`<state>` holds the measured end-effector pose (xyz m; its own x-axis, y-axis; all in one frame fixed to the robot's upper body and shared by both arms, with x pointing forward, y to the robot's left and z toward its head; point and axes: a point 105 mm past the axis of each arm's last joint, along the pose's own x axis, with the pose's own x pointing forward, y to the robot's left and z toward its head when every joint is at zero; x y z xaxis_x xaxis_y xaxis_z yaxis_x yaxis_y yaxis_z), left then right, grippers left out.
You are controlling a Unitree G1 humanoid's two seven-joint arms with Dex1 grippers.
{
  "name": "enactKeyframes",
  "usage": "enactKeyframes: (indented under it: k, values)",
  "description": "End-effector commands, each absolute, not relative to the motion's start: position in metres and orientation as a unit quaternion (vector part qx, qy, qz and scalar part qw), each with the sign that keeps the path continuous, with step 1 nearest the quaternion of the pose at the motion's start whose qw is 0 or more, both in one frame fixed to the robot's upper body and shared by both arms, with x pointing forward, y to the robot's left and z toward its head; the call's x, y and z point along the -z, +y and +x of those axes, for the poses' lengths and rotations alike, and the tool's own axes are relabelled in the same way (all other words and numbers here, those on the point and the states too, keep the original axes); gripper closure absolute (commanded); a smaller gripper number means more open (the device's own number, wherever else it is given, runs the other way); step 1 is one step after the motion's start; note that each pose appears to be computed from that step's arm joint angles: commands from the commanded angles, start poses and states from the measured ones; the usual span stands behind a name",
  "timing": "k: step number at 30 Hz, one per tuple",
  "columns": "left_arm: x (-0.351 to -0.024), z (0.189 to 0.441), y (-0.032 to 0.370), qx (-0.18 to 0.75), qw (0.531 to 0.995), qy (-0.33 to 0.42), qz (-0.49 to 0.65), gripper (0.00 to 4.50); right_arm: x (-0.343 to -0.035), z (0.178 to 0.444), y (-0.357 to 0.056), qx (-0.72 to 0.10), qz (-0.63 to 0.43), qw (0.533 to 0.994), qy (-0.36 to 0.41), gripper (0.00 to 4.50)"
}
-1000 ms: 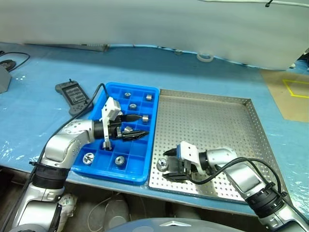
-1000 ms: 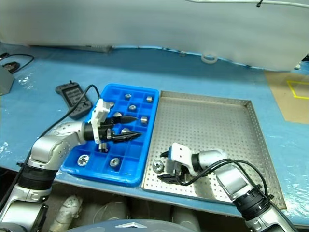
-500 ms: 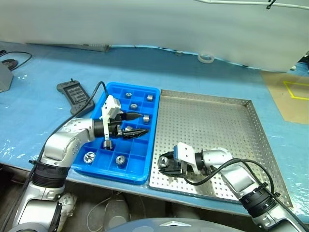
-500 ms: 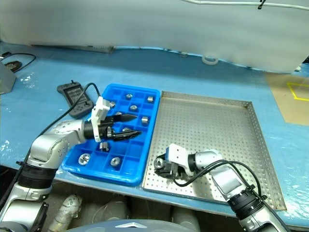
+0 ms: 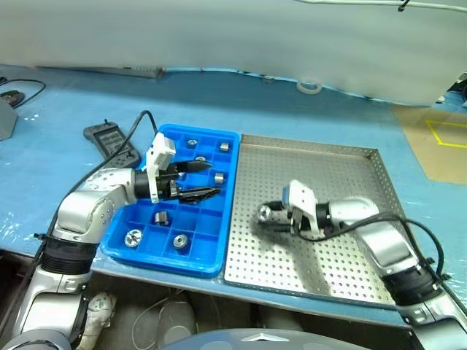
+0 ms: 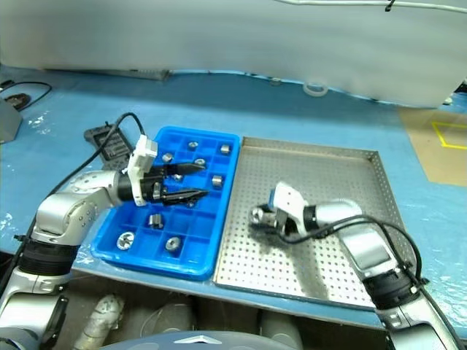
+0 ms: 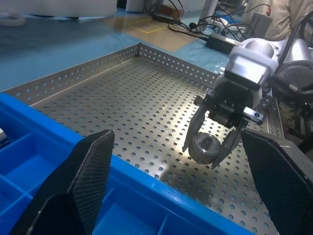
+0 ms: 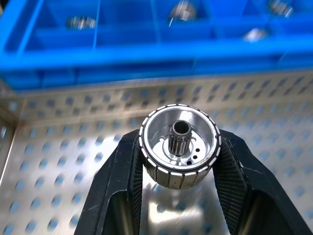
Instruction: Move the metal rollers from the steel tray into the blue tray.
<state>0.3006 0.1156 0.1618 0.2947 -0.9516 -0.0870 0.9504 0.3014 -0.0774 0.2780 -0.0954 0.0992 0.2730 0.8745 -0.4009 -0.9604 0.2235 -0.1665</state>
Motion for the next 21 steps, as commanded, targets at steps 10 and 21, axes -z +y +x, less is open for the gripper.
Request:
enactKeyframes:
  k: [10, 21]
  values:
    - [-0.163, 0.266, 0.165, 0.540, 0.838, 0.073, 0.043, 0.16, -0.111, 0.276, -0.039, -0.694, -0.195, 0.691, 0.052, 2.88]
    - [-0.170, 0.253, 0.169, 0.472, 0.878, 0.071, 0.032, 0.16, -0.100, 0.280, -0.019, -0.731, -0.210, 0.649, 0.033, 2.88]
